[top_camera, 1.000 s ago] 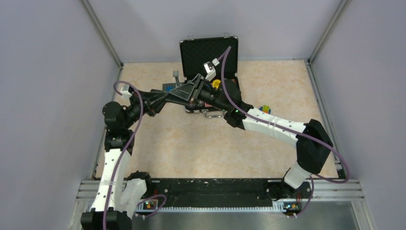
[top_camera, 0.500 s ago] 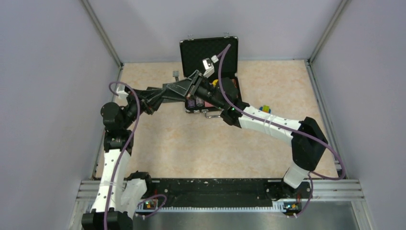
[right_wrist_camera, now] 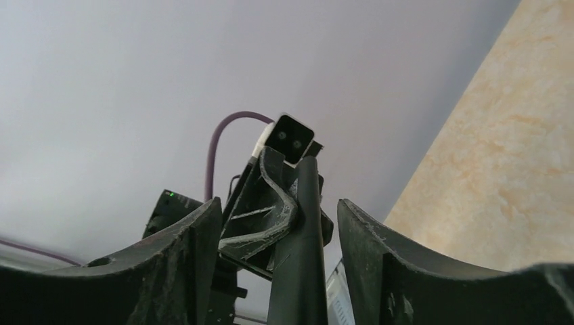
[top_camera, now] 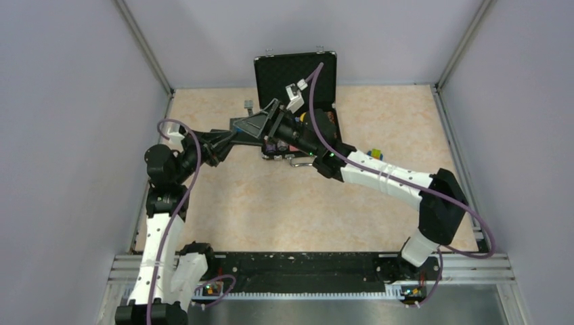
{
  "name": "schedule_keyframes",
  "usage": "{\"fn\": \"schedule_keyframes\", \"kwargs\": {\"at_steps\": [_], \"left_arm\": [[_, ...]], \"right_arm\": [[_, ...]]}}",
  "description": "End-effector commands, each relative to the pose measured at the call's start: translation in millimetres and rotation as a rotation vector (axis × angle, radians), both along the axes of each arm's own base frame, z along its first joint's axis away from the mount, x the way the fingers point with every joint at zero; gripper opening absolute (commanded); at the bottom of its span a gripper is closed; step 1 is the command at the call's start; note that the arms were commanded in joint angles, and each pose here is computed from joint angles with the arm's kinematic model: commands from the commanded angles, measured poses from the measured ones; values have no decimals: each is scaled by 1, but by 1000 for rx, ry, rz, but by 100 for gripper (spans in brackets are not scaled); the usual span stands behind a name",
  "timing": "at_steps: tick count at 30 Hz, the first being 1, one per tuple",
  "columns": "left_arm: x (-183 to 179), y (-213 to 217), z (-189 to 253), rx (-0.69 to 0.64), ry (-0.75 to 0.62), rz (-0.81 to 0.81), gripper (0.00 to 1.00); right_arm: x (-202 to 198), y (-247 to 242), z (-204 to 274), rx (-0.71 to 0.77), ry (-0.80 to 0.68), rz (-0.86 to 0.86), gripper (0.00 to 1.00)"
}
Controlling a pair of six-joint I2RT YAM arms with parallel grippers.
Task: Load the batteries into the remote control
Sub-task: Load the battery cover into the remote control, then turn over the remote control at the center of the board.
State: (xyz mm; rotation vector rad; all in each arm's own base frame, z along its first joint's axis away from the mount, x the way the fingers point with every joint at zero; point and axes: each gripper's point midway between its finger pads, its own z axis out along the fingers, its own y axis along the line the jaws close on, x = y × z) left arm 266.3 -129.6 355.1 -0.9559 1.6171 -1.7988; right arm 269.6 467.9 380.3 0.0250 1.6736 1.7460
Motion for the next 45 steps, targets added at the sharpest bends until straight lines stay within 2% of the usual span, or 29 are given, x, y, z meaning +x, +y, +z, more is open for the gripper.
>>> {"fn": "schedule_keyframes", "kwargs": {"at_steps": [1,6,9,14,18,23,26,31,34,40,45], "left_arm": [[-32,-22,11,179,-131,-149,0],[-27,-20,10,324,-237,-127,0],[-26,-18,13,413,-310,-126,0],[-28,-18,16,558,-410,-156,0],[-44,-28,25,576,-521,-276,0],[-67,-35,41,600,-712,-346,0],[-74,-38,46,584,-746,-370,0],[-84,-40,54,557,-802,-378,0],[-88,-41,55,559,-820,-384,0],[-88,-41,53,562,-813,-390,0],[-91,-41,52,579,-827,-404,0]], "right_arm": [[-17,-14,6,-60,-35,-7,69],[-19,-43,-3,-118,-27,0,78],[-21,-66,-11,-155,-46,16,78],[-44,-90,-3,-259,-270,117,80],[-60,-84,-4,-360,-431,267,81],[-93,-70,-7,-286,-500,521,81],[-107,-65,-1,-230,-535,593,81],[-116,-53,-12,-253,-553,650,80],[-118,-48,-16,-250,-548,672,76],[-117,-43,-13,-223,-531,660,48],[-117,-43,-12,-207,-526,655,46]]}}
